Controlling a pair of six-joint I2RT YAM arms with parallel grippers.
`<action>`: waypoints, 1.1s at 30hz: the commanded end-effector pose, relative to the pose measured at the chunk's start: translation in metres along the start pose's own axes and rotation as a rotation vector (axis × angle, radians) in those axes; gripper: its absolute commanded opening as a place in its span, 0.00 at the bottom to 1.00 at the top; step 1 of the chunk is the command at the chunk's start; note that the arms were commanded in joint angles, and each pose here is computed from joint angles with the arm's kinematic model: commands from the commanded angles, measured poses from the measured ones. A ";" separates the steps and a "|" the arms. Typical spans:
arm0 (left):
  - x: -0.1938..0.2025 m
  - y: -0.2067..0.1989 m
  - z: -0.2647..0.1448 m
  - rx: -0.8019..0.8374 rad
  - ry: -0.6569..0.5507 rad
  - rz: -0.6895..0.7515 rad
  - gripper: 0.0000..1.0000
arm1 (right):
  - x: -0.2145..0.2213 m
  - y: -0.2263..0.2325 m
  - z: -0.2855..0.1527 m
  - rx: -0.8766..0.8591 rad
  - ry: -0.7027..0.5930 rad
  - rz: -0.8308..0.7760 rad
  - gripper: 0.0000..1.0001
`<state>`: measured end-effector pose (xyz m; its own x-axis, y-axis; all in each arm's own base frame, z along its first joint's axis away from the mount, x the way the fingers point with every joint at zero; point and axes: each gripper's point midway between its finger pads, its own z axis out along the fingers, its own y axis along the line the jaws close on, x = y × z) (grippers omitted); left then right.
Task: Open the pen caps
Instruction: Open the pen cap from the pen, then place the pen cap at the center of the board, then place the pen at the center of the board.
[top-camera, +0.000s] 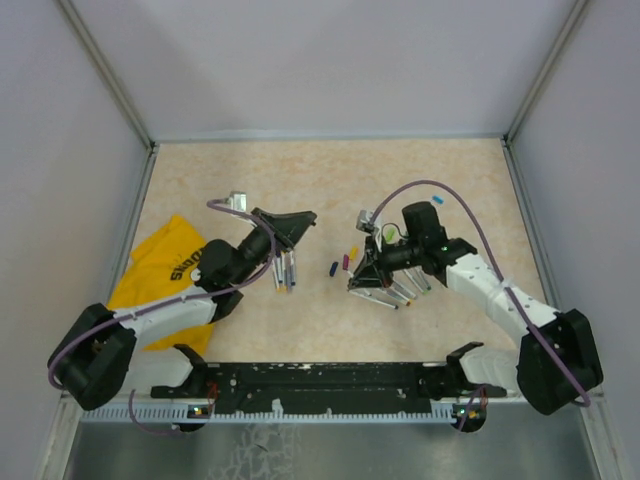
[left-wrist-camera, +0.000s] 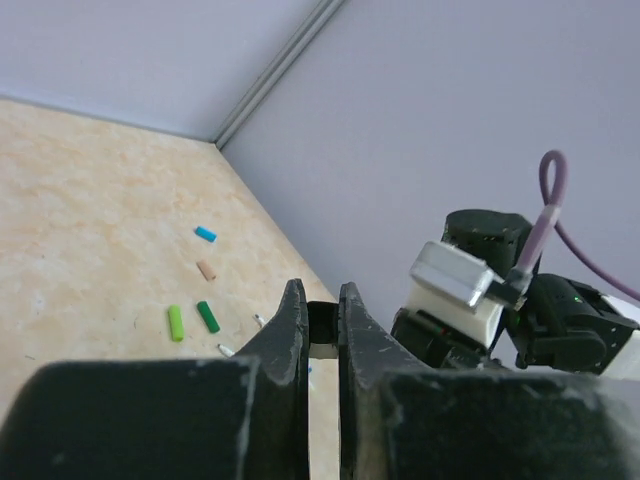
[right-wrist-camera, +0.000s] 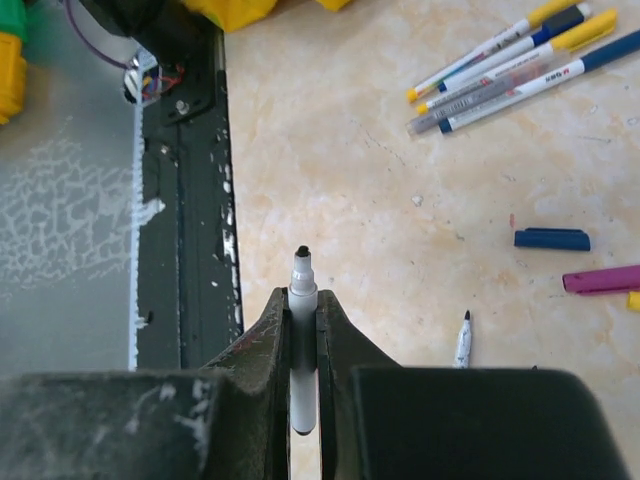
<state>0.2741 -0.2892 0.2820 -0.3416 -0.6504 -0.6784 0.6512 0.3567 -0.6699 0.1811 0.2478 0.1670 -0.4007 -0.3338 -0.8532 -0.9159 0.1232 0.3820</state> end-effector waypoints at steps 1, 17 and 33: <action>-0.027 -0.009 -0.001 0.005 -0.067 0.024 0.00 | 0.011 -0.005 0.011 0.021 0.068 -0.038 0.00; 0.072 0.113 -0.081 -0.579 0.285 -0.090 0.00 | 0.093 -0.061 0.039 0.371 0.525 -0.177 0.00; 0.114 0.134 -0.071 -0.641 0.438 -0.159 0.00 | 0.109 -0.065 0.038 0.382 0.604 -0.202 0.05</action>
<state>0.2703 -0.2619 0.0896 -0.7120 -0.4431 -0.5447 0.1010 0.7030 -0.7040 0.1848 0.2295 0.0265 -0.2806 -0.8250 -0.4906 -0.9525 0.3024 0.0363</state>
